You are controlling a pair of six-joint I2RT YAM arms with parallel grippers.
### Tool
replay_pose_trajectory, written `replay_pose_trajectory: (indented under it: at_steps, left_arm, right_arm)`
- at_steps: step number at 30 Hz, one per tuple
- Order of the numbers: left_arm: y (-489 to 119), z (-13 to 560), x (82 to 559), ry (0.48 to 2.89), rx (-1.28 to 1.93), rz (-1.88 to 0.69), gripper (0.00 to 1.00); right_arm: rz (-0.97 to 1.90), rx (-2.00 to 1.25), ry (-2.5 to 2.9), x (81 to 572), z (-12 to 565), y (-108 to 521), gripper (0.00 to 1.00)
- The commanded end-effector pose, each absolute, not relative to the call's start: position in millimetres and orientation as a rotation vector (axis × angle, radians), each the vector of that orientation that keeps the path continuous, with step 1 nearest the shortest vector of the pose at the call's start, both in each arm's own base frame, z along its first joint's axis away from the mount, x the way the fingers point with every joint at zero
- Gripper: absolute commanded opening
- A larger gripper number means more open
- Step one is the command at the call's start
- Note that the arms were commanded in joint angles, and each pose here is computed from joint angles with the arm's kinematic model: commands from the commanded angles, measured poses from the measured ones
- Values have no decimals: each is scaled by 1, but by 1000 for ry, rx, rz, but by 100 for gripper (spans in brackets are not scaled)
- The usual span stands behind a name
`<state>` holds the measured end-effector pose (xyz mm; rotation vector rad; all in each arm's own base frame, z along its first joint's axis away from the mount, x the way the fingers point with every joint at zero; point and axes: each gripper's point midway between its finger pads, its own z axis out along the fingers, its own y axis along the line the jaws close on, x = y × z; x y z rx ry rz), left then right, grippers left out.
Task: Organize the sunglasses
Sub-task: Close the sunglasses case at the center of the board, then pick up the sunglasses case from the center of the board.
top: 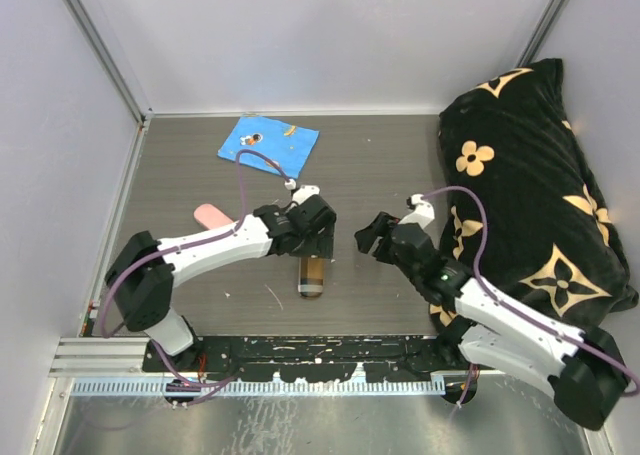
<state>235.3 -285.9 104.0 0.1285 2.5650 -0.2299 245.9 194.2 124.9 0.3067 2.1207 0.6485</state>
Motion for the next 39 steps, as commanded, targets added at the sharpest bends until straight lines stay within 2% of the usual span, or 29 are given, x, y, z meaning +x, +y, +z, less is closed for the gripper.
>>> replay_pose_trajectory:
  at_steps: [1,4,8,14,18,23,29,34,39]
  left_arm:
    - [-289,97,241,2566,70,-156,98]
    - [-293,87,241,2583,71,-109,98]
    - [-295,75,238,2609,89,-14,100]
    - [-294,54,229,2643,125,133,88]
    - [-287,46,225,2661,115,195,74]
    - [-285,52,226,2645,100,178,53]
    - [-270,99,235,2534,66,117,29]
    - [-217,149,254,2409,-115,66,15]
    - [-129,170,265,2295,-506,-40,1]
  right_arm:
    - [543,437,1944,251,156,151,78]
    - [554,470,1847,246,177,135,82]
    - [555,484,1775,241,195,120,83]
    - [532,480,1797,237,192,116,83]
    - [537,475,1811,236,190,118,82]
    - [533,467,1818,237,190,120,82]
    - [532,449,1827,239,191,124,82]
    - [536,438,1843,241,187,129,81]
    - [535,434,1858,243,184,132,81]
